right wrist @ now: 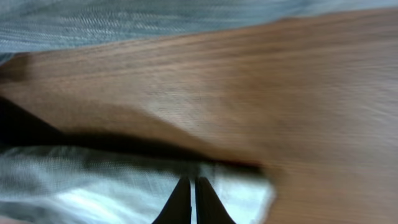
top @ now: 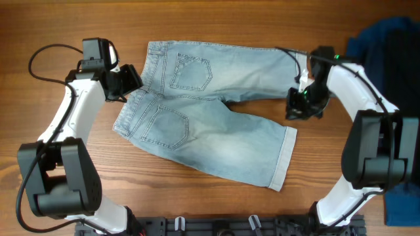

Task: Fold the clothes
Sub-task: 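Move the right gripper down to the lower leg hem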

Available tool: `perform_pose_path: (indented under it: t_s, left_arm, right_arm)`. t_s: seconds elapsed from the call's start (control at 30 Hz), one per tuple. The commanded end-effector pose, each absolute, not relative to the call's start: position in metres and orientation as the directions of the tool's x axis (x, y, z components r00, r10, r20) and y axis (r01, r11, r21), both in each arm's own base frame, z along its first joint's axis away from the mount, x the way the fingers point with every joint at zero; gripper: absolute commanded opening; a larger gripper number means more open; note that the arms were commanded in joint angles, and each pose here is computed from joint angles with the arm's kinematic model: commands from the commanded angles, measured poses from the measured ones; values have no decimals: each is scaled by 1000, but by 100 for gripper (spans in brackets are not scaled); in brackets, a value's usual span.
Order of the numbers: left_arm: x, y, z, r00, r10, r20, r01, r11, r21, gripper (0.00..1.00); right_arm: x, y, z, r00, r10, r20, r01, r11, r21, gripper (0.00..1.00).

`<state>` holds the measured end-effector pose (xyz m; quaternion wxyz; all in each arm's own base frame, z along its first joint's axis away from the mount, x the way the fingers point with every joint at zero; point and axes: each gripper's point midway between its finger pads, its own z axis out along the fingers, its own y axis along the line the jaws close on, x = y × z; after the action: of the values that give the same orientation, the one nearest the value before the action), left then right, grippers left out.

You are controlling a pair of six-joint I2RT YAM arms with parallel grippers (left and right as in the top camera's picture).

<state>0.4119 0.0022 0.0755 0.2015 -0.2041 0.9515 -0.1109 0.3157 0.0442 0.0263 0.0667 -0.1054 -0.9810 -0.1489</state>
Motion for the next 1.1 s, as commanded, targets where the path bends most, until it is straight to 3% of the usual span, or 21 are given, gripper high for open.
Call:
perform_pose_path:
  t_s: [0.0,0.13,0.37,0.53,0.77,1.07]
  left_arm:
    - [410,1,69,-842,-431,-325,-348,893,-285,100]
    - [410,1,69,-842,-431,-324,-348,893,-284,100]
    - [410,1,69,-842,-431,-324,-348,893,-285,100]
    - [410,1,69,-842,-431,-325,-348,893,-285,100]
    - [410,1,69,-842,-431,-324,-348,893,-285,100]
    - [409,1,69,-843,-431,-322,-349,893,-284,100]
  right_arm:
    - [305,63,15,-957,194,215,266,884,384,4]
    - [279,44,-8,-924,273,269,339,911,237,4]
    - [268,46,-16,-923,259,286,331,912,243,4]
    - [287,65,5,-958,169,232,252,883,396,4]
    - [305,64,66,-986,153,60,164,891,423,4]
    - [267,52,66,-977,160,142,198,927,318,4]
